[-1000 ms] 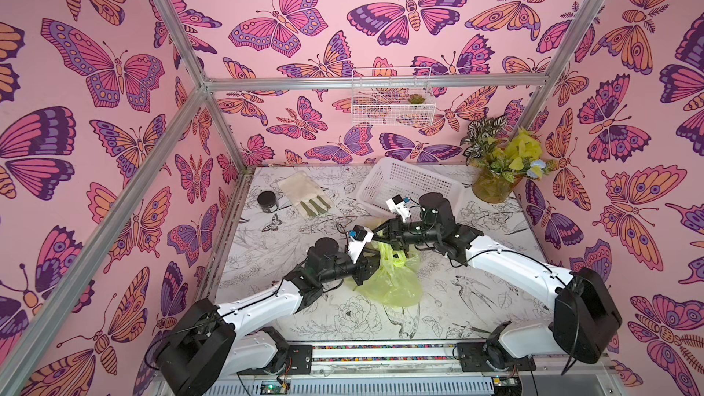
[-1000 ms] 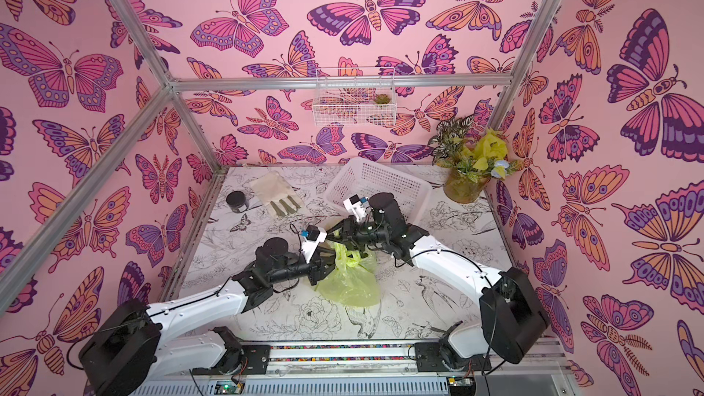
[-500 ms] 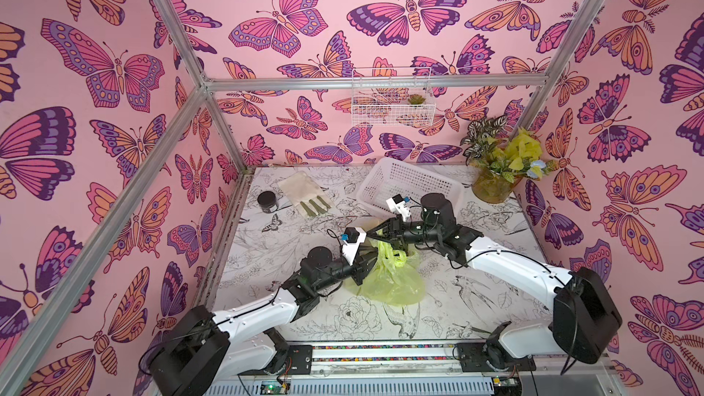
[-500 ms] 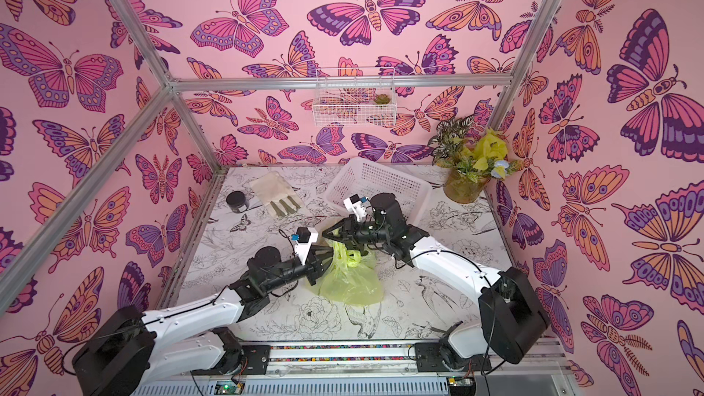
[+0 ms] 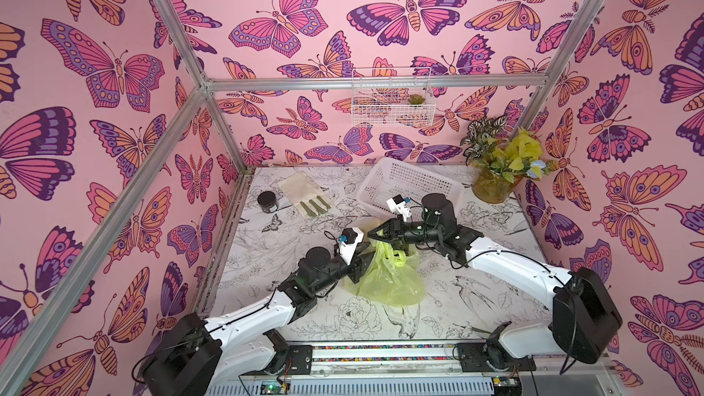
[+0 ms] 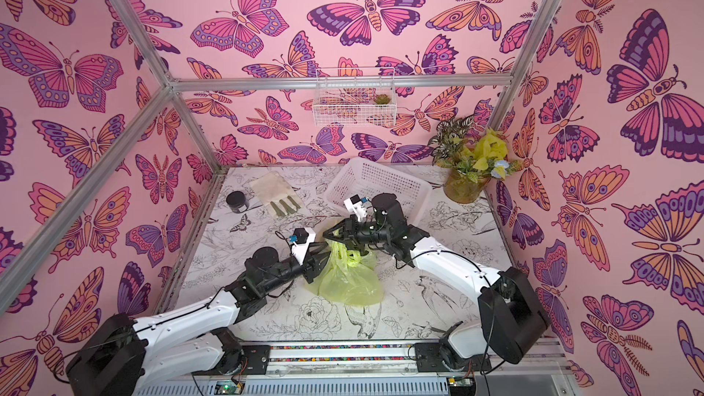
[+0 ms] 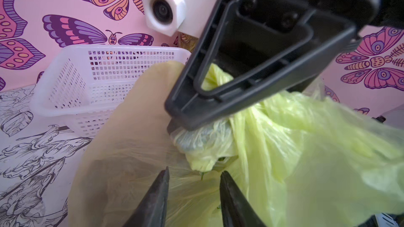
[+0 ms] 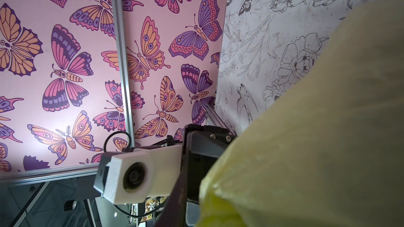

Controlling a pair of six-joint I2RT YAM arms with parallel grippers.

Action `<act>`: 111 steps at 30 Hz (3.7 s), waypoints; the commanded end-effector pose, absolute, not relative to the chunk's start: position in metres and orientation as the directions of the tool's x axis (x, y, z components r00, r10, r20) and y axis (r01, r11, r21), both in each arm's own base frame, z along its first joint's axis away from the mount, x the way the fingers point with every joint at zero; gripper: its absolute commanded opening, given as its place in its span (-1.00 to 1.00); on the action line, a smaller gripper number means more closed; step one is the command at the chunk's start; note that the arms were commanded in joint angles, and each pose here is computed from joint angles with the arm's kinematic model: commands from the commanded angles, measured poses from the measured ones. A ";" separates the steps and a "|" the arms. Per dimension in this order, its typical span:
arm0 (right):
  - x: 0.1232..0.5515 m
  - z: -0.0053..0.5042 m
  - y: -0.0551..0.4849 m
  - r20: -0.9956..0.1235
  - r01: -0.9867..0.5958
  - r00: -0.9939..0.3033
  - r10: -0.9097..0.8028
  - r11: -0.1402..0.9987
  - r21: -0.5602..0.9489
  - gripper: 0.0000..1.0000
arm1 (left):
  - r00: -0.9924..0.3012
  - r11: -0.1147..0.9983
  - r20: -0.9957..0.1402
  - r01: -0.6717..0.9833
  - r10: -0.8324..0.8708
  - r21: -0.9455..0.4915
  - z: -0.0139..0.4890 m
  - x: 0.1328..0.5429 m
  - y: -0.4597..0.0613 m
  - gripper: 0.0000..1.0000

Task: Place the pineapple into a plastic bag & tie a knot
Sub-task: Tie the plastic bag at the center of the board.

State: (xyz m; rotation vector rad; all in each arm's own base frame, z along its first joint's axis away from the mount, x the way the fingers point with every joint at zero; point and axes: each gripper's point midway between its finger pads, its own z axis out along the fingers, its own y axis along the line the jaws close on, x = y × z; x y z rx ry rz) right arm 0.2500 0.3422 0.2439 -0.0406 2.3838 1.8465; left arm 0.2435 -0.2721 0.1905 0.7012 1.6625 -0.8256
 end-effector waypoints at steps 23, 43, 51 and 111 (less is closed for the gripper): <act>0.247 0.241 0.338 -0.115 -0.097 -0.992 0.056 0.259 0.961 -0.55 | -0.125 0.490 -0.989 0.860 -0.076 -0.147 0.228 0.247 -0.294 -0.78; 0.234 0.249 0.272 -0.349 -0.265 -0.937 0.029 0.596 0.758 0.08 | -0.183 0.524 -0.983 0.835 -0.025 -0.169 0.211 0.250 -0.291 -1.00; 0.204 0.258 0.231 -0.424 -0.429 -0.883 -0.204 0.718 0.548 -0.17 | -0.188 0.518 -0.982 0.838 -0.023 -0.173 0.211 0.250 -0.293 -1.00; 0.156 0.219 0.159 -0.109 0.171 -0.953 0.282 0.800 0.575 -1.00 | -0.148 0.858 -0.976 0.510 0.161 0.064 0.223 0.292 -0.208 -1.00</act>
